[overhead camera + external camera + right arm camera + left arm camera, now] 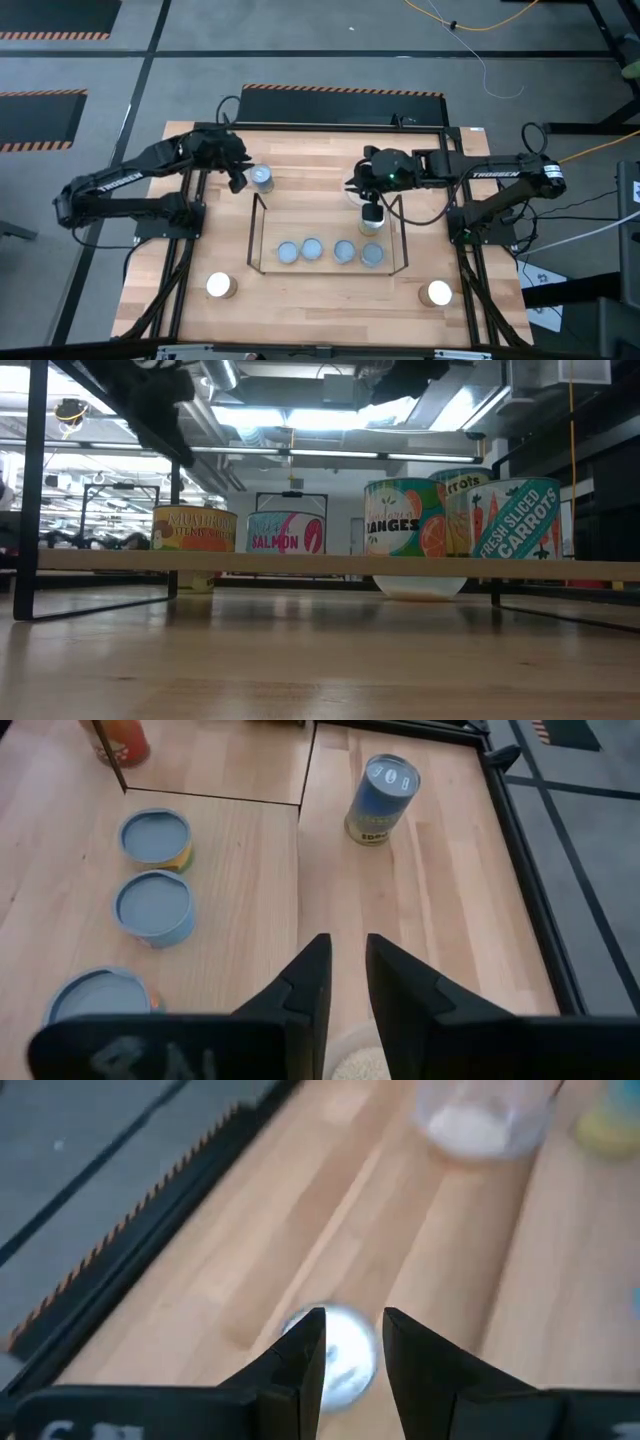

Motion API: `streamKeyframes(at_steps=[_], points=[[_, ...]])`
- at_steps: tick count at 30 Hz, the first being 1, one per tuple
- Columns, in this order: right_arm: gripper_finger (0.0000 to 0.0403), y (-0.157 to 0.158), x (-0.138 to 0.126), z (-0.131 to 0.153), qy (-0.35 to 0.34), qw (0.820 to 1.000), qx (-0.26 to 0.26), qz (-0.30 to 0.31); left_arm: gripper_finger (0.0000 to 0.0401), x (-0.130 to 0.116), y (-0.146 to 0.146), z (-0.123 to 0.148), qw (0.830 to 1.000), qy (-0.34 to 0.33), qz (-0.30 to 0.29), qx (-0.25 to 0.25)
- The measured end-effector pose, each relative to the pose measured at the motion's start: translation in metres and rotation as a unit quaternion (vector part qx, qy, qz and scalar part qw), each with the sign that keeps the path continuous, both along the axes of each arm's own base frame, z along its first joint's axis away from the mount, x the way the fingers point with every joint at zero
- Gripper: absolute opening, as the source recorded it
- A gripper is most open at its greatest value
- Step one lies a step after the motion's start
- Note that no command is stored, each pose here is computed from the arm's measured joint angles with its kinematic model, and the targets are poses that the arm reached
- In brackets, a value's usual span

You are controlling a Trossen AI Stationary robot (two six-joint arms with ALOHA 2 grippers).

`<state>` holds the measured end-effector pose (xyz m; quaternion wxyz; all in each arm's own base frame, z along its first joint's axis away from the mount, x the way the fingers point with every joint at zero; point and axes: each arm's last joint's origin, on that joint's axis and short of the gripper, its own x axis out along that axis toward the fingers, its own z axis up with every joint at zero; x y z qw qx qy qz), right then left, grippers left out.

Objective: Pick and place cans onto a shelf
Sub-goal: Put the canned peas on the shelf

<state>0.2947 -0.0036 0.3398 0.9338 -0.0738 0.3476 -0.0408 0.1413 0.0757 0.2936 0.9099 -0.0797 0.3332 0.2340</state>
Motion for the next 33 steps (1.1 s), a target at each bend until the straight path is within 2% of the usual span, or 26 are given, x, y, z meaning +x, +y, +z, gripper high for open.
streamKeyframes(at_steps=[6,11,15,25,33], points=[[0.0072,0.000,0.000,0.000,0.001,1.000,0.000,0.000,0.0096,-0.004,0.009,-0.011,0.995,0.087,-0.049,0.029],[0.0072,0.000,0.000,0.000,0.002,1.000,0.000,0.000,0.0096,0.002,0.011,-0.017,0.986,0.109,-0.123,0.036],[0.0072,0.000,0.000,0.000,0.002,1.000,0.000,0.000,0.0096,0.009,0.014,-0.024,0.979,0.123,-0.158,0.025],[0.0071,0.000,0.000,0.000,0.002,1.000,0.000,0.000,0.0096,0.028,0.026,-0.048,0.970,0.175,-0.168,-0.022],[0.0071,0.000,0.000,0.000,0.002,1.000,0.000,0.000,0.0096,0.038,0.032,-0.063,0.960,0.206,-0.189,-0.029]])
